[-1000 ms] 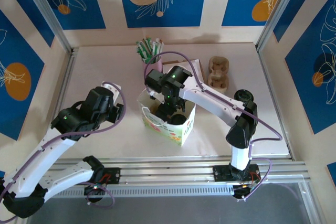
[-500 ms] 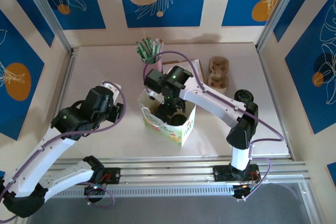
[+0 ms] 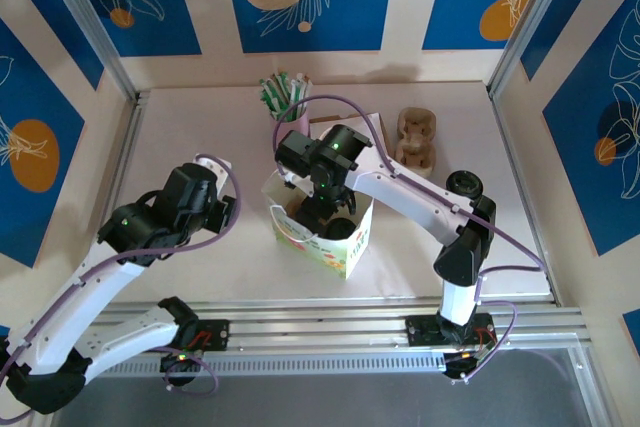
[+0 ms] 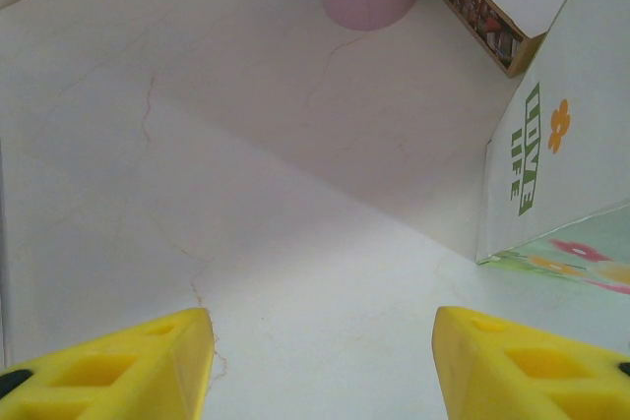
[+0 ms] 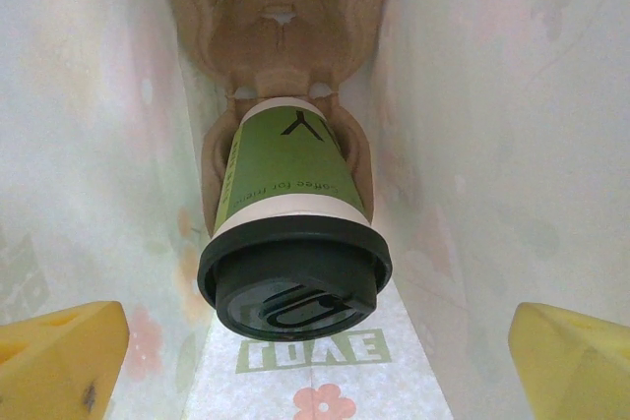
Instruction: Pack the takeout coffee
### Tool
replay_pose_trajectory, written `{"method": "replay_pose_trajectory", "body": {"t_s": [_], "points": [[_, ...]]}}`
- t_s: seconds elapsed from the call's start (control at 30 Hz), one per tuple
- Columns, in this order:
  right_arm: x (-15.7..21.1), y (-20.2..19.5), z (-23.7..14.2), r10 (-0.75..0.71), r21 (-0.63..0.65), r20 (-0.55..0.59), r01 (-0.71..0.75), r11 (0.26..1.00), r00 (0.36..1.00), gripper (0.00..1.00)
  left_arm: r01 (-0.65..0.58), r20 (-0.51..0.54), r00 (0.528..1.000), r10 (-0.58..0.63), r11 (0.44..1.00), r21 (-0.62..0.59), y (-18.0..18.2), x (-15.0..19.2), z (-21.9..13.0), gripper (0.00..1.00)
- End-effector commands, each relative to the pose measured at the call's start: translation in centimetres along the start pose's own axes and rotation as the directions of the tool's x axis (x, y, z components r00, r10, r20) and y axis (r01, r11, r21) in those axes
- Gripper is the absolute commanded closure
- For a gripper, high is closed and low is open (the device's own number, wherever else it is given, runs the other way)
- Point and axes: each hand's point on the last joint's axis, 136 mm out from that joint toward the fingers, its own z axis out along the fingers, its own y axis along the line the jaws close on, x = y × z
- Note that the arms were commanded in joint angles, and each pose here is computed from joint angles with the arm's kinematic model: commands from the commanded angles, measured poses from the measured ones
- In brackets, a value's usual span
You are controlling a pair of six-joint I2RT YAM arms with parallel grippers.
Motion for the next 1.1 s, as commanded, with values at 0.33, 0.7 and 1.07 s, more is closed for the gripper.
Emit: {"method": "replay_pose_trajectory", "body": {"t_s": [0.33,0.7,1.07], "points": [[-0.5,-0.2,-5.0,0.018,-0.003,0.156,-0.018,1.0,0.988,0.01,0.013,0.009,1.0,-0.013,1.0,0.017,0.0,-0.6,-0.7,0.39],[-1.1,-2.3,-10.3,0.098,0.017,0.348,-0.11,0.994,0.932,0.01,0.013,0.016,1.0,-0.013,1.0,0.018,0.0,-0.8,-0.8,0.39],[4.8,-12.0,-12.9,0.507,-0.032,0.424,-0.547,0.836,0.75,0.01,0.013,0.035,0.999,-0.014,1.0,0.024,0.0,-1.5,-1.2,0.38]]}}
